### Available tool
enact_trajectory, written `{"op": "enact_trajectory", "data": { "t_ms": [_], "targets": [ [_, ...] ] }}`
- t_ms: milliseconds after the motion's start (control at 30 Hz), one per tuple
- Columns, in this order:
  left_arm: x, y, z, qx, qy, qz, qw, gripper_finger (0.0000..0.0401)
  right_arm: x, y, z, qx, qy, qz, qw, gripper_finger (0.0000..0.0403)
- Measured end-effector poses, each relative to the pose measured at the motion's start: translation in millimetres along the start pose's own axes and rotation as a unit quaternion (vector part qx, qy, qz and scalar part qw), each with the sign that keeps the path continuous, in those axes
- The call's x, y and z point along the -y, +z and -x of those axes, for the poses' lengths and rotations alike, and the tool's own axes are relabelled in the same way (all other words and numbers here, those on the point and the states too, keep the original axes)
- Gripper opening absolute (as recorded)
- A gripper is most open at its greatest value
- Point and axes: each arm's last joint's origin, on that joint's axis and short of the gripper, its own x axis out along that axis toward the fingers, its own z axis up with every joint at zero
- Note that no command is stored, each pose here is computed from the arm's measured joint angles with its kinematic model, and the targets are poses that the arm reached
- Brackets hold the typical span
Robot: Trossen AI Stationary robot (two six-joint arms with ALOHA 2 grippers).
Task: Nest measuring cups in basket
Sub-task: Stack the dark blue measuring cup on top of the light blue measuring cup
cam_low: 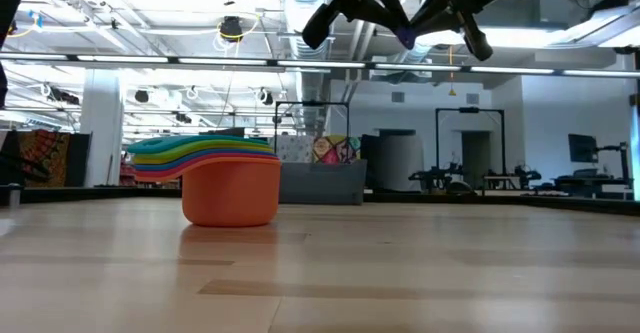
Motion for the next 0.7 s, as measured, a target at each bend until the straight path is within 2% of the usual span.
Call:
{"op": "enact_trajectory", "data": {
  "t_ms": [333, 500, 700],
  "targets": [
    [-3.1, 0.9, 11.1, -0.036, 0.015, 0.039, 0.998, 0.0, -2.5, -0.1, 0.6, -0.015, 0.021, 0.035, 0.999, 0.0075],
    [-2.2, -1.0, 36.7, -0.076, 0.042, 0.043, 0.995, 0.0, -3.0, 0.1, 0.9, -0.015, 0.023, 0.042, 0.999, 0.0097],
    [3.5, -4.3, 69.5, -0.142, 0.034, 0.04, 0.988, 0.0, -4.0, 0.3, 1.0, -0.01, 0.026, 0.048, 0.998, 0.0118]
  ]
}}
